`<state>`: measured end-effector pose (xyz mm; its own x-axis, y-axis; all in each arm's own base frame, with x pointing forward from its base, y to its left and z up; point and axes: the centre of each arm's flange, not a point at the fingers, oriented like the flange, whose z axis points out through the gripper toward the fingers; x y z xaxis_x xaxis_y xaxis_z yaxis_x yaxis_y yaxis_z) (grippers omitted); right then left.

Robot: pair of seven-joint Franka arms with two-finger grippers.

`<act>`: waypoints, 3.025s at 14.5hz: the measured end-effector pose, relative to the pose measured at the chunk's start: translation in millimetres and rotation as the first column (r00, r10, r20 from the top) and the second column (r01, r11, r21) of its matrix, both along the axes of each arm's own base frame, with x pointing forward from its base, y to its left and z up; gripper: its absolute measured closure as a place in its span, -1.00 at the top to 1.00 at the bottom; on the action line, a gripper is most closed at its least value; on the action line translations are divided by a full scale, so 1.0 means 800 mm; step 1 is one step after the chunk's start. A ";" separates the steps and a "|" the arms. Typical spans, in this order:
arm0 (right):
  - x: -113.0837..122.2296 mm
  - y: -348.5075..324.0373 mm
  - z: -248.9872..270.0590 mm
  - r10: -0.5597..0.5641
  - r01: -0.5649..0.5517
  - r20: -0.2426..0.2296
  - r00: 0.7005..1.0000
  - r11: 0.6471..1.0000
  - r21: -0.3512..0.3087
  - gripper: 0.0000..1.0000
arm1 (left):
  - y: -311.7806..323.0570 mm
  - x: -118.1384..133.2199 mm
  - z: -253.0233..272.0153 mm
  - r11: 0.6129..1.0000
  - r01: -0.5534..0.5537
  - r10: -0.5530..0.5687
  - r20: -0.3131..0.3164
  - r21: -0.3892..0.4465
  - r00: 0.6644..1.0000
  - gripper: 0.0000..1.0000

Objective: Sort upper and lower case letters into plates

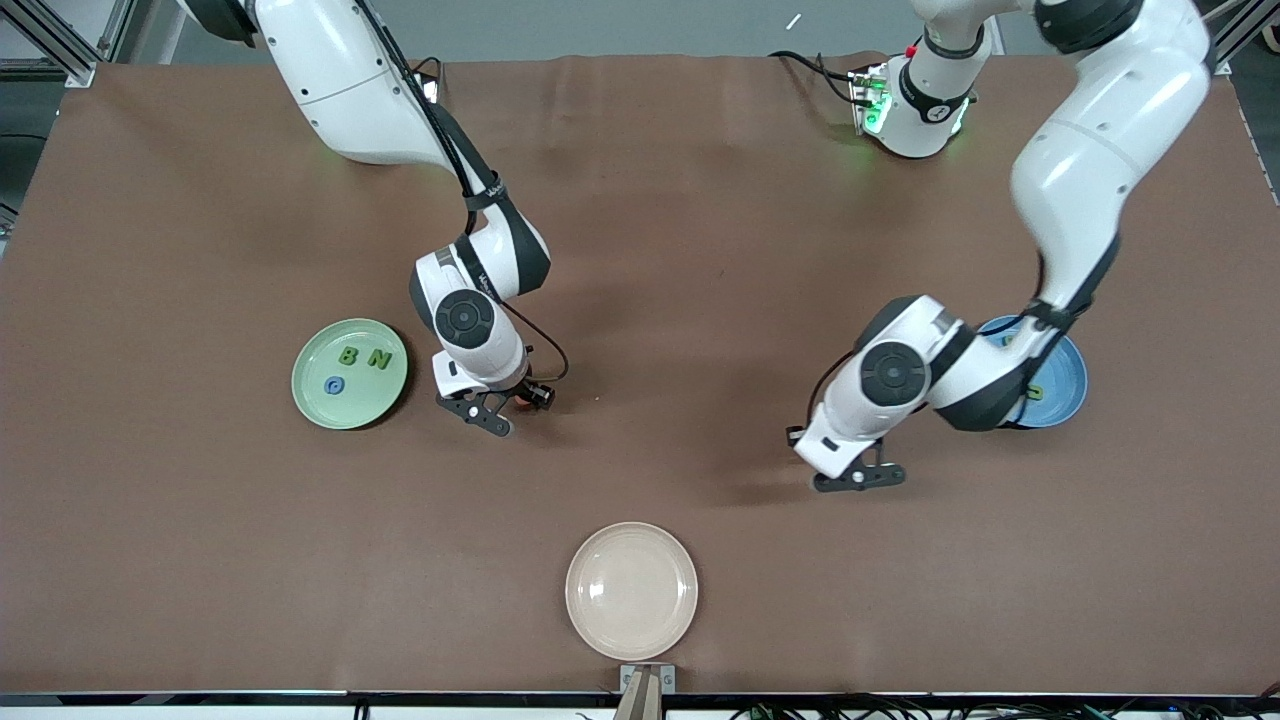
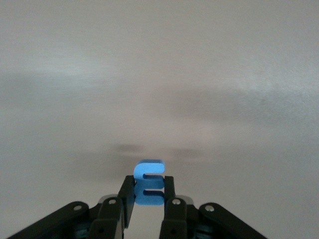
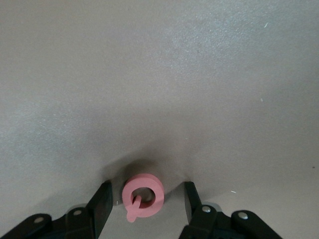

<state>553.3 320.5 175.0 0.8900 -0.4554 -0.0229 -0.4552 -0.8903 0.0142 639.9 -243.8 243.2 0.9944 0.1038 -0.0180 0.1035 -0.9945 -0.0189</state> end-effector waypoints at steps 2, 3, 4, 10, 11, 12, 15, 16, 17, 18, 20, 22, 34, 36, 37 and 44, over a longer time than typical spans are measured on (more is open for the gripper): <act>0.000 0.002 0.001 -0.006 0.006 0.005 1.000 1.000 0.002 0.22 | 0.050 -0.012 0.045 1.000 -0.002 0.001 -0.066 -0.013 0.998 -0.45; 0.000 0.003 0.002 -0.012 0.012 0.007 1.000 1.000 0.004 0.06 | 0.083 -0.019 0.064 1.000 0.009 -0.011 -0.091 -0.025 0.996 -0.45; 0.000 0.004 0.005 -0.015 0.015 0.009 1.000 1.000 0.005 -0.15 | 0.119 -0.028 0.078 0.999 0.024 -0.027 -0.110 -0.033 0.994 -0.45; 0.003 -0.003 0.011 -0.026 0.026 -0.005 1.000 1.000 -0.008 -0.30 | 0.302 -0.080 0.052 0.992 0.124 -0.120 -0.140 0.021 0.983 -0.45; 0.008 -0.011 0.021 -0.030 0.029 -0.010 1.000 0.999 -0.012 -0.30 | 0.324 -0.085 0.045 0.989 0.144 -0.138 -0.138 0.029 0.981 -0.45; 0.015 -0.024 0.037 -0.023 0.023 -0.017 1.000 1.000 -0.014 -0.30 | 0.342 -0.089 0.040 0.986 0.162 -0.157 -0.133 0.032 0.979 -0.45; 0.036 -0.075 0.094 0.012 -0.012 -0.042 0.999 1.000 -0.006 -0.30 | 0.390 -0.092 0.018 0.981 0.187 -0.180 -0.111 0.052 0.977 -0.45; 0.040 -0.093 0.107 0.027 -0.027 -0.047 0.999 1.000 -0.002 -0.30 | 0.399 -0.091 0.008 0.980 0.189 -0.183 -0.100 0.057 0.978 -0.45; 0.042 -0.111 0.114 0.042 -0.042 -0.051 0.998 0.999 0.001 -0.30 | 0.402 -0.091 -0.005 0.979 0.194 -0.188 -0.094 0.063 0.978 -0.45; 0.042 -0.128 0.116 0.059 -0.058 -0.055 0.997 0.998 0.005 -0.30 | 0.403 -0.091 -0.022 0.977 0.203 -0.196 -0.092 0.068 0.976 -0.45; 0.041 -0.168 0.113 0.102 -0.101 -0.070 0.992 0.995 0.011 -0.30 | 0.393 -0.091 -0.055 0.975 0.211 -0.205 -0.094 0.064 0.974 -0.45; 0.044 -0.213 0.111 0.143 -0.142 -0.081 0.986 0.990 0.020 -0.30 | 0.377 -0.093 -0.073 0.977 0.206 -0.198 -0.109 0.063 0.974 -0.45; 0.003 -0.329 0.037 0.221 -0.220 -0.046 0.974 0.975 0.024 -0.30 | 0.396 -0.088 -0.028 0.970 0.234 -0.228 -0.094 0.061 0.969 0.62; 0.003 -0.332 0.037 0.217 -0.216 -0.044 0.975 0.976 0.024 -0.30 | 0.418 -0.095 0.026 0.971 0.236 -0.231 -0.117 0.033 0.966 0.98; 0.003 -0.334 0.037 0.215 -0.215 -0.044 0.976 0.976 0.024 -0.30 | 0.427 -0.101 0.054 0.972 0.232 -0.228 -0.129 0.020 0.965 0.99; -0.004 -0.341 0.014 0.206 -0.205 -0.076 0.976 0.978 0.024 -0.30 | 0.444 -0.115 0.151 0.983 0.184 -0.186 -0.120 -0.021 0.975 0.99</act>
<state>550.2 47.4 186.5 0.9598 -0.2617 -0.1017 -0.2603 -0.9651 0.0271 548.0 111.5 363.8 0.9868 -0.0825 -0.1394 -0.0847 -0.9964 -0.0103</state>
